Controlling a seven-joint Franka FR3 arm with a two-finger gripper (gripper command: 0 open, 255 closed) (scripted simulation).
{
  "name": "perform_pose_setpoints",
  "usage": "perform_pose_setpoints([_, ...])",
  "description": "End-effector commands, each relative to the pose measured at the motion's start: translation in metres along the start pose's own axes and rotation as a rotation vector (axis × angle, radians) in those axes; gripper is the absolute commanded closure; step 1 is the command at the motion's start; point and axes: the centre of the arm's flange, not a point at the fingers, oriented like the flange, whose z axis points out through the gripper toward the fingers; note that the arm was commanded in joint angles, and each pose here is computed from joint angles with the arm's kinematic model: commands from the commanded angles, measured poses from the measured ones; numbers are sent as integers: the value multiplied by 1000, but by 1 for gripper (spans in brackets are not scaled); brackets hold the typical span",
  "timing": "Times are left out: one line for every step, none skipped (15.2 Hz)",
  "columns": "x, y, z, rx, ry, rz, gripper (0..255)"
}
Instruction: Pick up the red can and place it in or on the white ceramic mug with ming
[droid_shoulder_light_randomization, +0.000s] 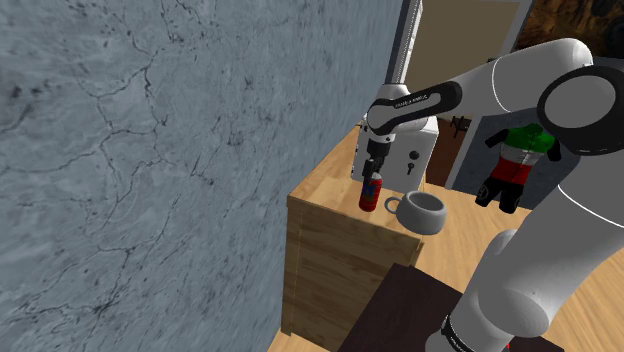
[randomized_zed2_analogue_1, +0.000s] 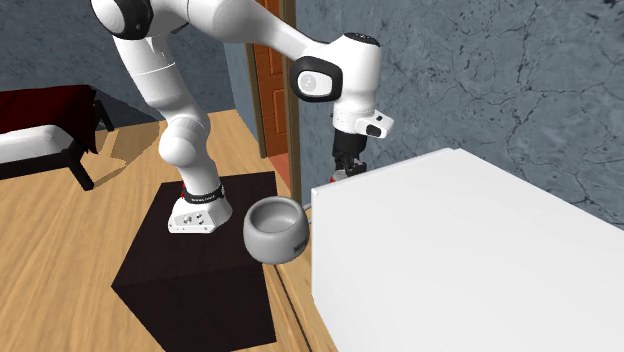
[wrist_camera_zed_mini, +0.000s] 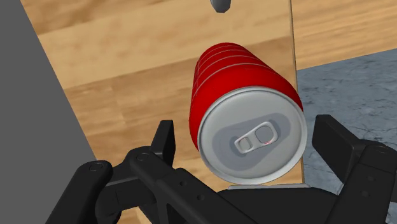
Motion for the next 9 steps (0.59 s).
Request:
perform_pose_setpoints([0, 0, 0, 0, 0, 0, 0])
perform_pose_setpoints([0, 0, 0, 0, 0, 0, 255])
perform_pose_setpoints([0, 0, 0, 0, 0, 0, 255])
perform_pose_setpoints([0, 0, 0, 0, 0, 0, 255])
perform_pose_setpoints([0, 0, 0, 0, 0, 0, 255])
perform_pose_setpoints([0, 0, 0, 0, 0, 0, 255])
perform_pose_setpoints([0, 0, 0, 0, 0, 0, 255])
perform_pose_setpoints([0, 0, 0, 0, 0, 0, 255])
perform_pose_setpoints([0, 0, 0, 0, 0, 0, 255])
